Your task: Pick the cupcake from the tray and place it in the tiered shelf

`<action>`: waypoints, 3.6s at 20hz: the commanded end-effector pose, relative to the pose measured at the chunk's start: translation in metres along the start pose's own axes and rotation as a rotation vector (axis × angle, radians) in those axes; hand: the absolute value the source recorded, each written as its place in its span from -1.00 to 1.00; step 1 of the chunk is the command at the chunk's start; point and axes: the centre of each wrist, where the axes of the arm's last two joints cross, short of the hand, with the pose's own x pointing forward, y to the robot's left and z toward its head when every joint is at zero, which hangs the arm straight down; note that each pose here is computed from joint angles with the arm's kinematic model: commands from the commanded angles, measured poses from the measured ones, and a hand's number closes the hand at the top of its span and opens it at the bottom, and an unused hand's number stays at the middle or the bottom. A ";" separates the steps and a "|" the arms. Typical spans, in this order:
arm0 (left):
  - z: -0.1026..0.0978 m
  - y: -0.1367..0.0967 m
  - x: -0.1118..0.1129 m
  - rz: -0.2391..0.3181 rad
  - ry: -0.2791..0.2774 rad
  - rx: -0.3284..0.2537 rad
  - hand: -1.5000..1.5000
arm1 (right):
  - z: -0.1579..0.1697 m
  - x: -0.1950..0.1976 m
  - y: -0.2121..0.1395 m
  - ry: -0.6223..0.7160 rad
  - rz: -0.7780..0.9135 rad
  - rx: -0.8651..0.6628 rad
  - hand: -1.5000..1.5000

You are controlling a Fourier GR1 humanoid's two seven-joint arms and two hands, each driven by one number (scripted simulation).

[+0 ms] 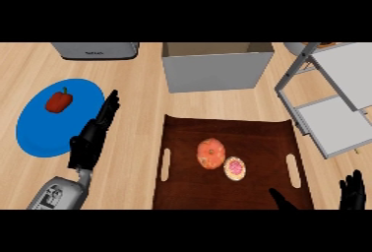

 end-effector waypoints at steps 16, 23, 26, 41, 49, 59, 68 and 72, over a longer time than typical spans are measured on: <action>-0.006 -0.019 0.012 0.010 -0.017 -0.052 0.00 | 0.008 0.097 -0.005 0.266 0.640 0.330 -1.00; -0.004 0.007 0.011 -0.002 0.012 -0.030 0.00 | 0.030 0.150 0.051 0.268 0.665 0.365 -1.00; -0.009 0.004 0.010 0.006 -0.006 -0.021 0.00 | 0.034 0.159 0.050 0.254 0.682 0.358 -1.00; -0.002 0.002 0.001 0.026 0.004 -0.020 0.00 | 0.024 0.160 0.085 0.272 0.690 0.335 -1.00; -0.007 -0.010 0.005 0.014 0.005 -0.006 0.00 | 0.026 0.134 0.101 0.315 0.705 0.326 -1.00; -0.011 -0.015 -0.008 0.003 0.010 -0.007 0.00 | 0.022 0.120 0.115 0.340 0.791 0.368 -1.00; -0.016 0.006 0.008 0.000 -0.008 0.002 0.00 | 0.014 0.109 0.124 0.373 0.813 0.363 -1.00; -0.001 -0.003 0.005 0.003 -0.016 -0.025 0.00 | 0.010 0.096 0.128 0.384 0.807 0.346 -1.00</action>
